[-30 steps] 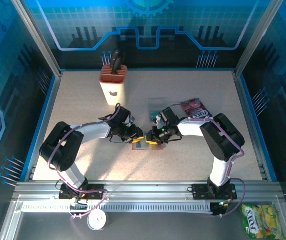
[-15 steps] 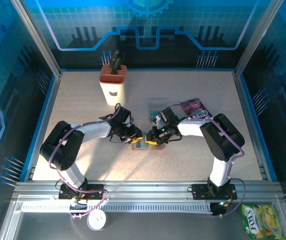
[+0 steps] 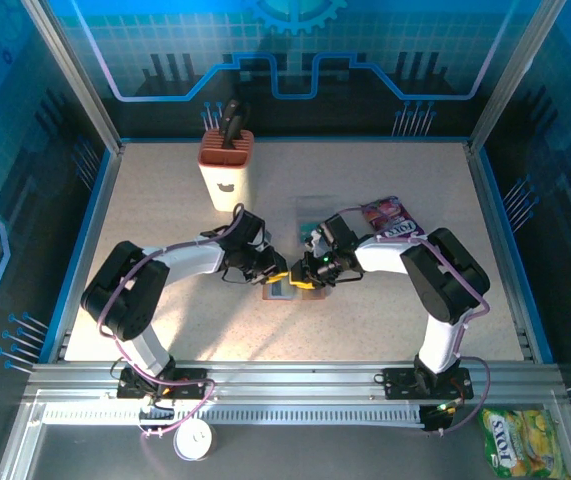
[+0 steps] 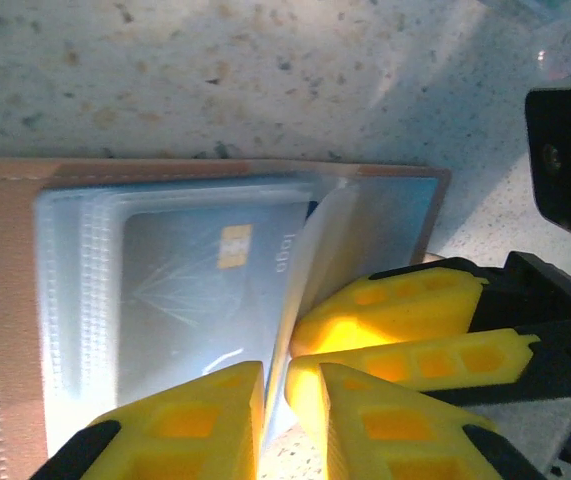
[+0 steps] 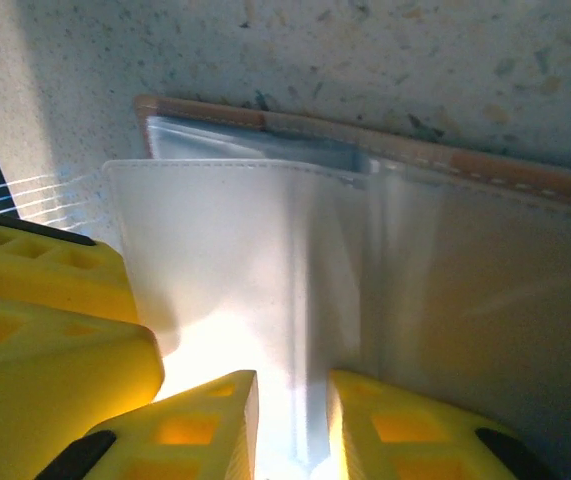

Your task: Take the credit cards out of the card holder

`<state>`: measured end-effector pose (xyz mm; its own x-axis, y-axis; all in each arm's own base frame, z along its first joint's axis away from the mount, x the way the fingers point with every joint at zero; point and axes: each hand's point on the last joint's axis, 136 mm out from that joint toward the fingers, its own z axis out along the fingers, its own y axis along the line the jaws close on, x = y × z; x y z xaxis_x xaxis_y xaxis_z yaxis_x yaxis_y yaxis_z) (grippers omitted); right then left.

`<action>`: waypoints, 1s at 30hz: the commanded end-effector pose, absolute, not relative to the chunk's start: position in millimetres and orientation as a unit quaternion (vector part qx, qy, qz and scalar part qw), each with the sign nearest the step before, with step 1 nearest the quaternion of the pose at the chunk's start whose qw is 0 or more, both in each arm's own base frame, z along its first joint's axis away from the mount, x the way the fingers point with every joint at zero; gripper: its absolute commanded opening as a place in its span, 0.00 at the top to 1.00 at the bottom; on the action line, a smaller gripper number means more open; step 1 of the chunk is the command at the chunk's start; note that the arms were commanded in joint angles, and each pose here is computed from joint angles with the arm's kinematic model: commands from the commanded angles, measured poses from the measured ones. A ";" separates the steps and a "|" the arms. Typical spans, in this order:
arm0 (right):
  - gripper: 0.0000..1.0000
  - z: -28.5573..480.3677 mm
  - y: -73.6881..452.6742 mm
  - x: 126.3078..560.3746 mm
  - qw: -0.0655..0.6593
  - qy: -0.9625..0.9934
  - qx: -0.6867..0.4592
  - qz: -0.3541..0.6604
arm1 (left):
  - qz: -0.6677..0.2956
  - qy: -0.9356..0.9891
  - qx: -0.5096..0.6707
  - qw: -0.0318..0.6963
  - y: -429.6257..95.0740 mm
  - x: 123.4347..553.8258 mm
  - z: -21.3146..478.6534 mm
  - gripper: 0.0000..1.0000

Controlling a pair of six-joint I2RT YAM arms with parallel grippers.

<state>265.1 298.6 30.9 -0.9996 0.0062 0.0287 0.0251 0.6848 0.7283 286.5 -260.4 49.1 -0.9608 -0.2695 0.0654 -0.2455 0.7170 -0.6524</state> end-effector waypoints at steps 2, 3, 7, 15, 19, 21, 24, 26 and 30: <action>0.73 50.1 292.0 268.0 -0.004 -0.915 -0.012 -0.403 | -0.360 0.924 -0.130 0.011 -272.4 288.2 58.1 0.78; 0.73 52.5 289.7 269.3 -0.008 -0.916 -0.013 -0.402 | -0.361 0.924 -0.128 0.012 -273.9 288.6 58.8 0.78; 0.73 61.2 277.6 273.3 -0.024 -0.918 -0.016 -0.397 | -0.361 0.924 -0.126 0.011 -279.7 288.4 58.3 0.78; 0.73 73.7 240.3 275.4 -0.047 -0.919 -0.034 -0.390 | -0.356 0.928 -0.113 0.005 -295.5 287.7 56.0 0.79; 0.73 76.6 226.7 275.2 -0.056 -0.918 -0.044 -0.391 | -0.352 0.930 -0.109 0.002 -302.3 288.0 53.3 0.80; 0.73 78.3 222.6 275.5 -0.060 -0.916 -0.048 -0.393 | -0.352 0.930 -0.105 0.000 -306.0 288.1 52.6 0.80; 0.73 80.9 219.2 275.3 -0.066 -0.915 -0.048 -0.394 | -0.352 0.931 -0.100 -0.002 -310.6 288.8 52.0 0.79; 0.73 81.5 217.4 274.1 -0.067 -0.915 -0.049 -0.394 | -0.353 0.931 -0.097 -0.004 -313.8 288.6 52.1 0.78; 0.72 81.0 214.2 272.8 -0.069 -0.916 -0.053 -0.392 | -0.354 0.931 -0.093 -0.005 -317.8 289.8 51.3 0.72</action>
